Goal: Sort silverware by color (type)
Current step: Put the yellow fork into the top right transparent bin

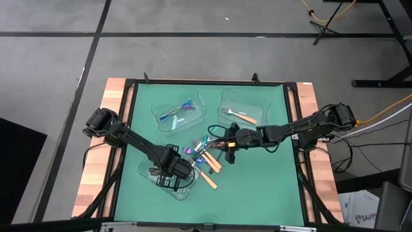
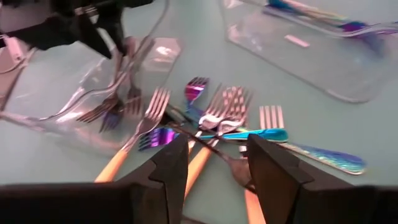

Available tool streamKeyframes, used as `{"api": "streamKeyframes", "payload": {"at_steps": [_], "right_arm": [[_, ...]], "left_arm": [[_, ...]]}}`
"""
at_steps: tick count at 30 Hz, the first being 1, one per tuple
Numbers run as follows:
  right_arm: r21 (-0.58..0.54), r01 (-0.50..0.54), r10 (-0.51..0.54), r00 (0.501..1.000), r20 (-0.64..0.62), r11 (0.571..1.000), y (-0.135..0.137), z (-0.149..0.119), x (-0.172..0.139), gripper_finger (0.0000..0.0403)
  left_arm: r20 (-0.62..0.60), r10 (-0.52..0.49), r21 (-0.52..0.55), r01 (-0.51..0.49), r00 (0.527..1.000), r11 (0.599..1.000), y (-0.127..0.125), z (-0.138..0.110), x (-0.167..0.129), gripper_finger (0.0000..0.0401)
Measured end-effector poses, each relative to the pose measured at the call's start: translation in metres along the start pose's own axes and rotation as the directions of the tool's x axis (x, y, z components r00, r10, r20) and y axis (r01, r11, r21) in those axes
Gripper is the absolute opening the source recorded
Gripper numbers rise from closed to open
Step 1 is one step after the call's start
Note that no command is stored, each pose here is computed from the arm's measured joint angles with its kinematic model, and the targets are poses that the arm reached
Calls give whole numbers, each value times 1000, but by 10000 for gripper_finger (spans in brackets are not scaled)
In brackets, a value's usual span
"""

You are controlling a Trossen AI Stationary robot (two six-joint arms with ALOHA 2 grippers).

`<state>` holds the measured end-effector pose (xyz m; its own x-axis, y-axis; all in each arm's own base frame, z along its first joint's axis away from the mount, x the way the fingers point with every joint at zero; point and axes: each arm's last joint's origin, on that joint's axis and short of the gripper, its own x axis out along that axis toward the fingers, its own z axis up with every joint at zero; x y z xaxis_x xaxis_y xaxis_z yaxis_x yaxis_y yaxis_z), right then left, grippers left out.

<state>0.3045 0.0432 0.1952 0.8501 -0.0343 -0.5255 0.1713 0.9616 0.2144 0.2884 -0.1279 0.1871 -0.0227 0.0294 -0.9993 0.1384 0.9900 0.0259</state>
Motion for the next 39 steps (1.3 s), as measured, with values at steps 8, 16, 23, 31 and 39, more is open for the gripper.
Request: {"api": "streamKeyframes", "payload": {"at_steps": [8,16,23,31,39], "right_arm": [[121,75,-77,997,10,990,-21,6,3,154],[47,-69,71,996,-47,997,-28,8,4,154],[-258,-220,185,971,-153,941,-26,0,3,154],[-427,-299,229,951,-209,853,-26,-4,2,154],[-451,-388,302,919,-252,804,-23,-3,0,154]], "left_arm": [[0,0,0,0,1000,1000,0,0,0,101],[4,11,0,-11,1000,1000,0,0,0,101],[7,22,1,-22,1000,1000,0,0,0,101],[7,22,-3,-22,1000,1000,0,0,0,101],[7,21,-4,-21,1000,1000,1,0,0,101]]}}
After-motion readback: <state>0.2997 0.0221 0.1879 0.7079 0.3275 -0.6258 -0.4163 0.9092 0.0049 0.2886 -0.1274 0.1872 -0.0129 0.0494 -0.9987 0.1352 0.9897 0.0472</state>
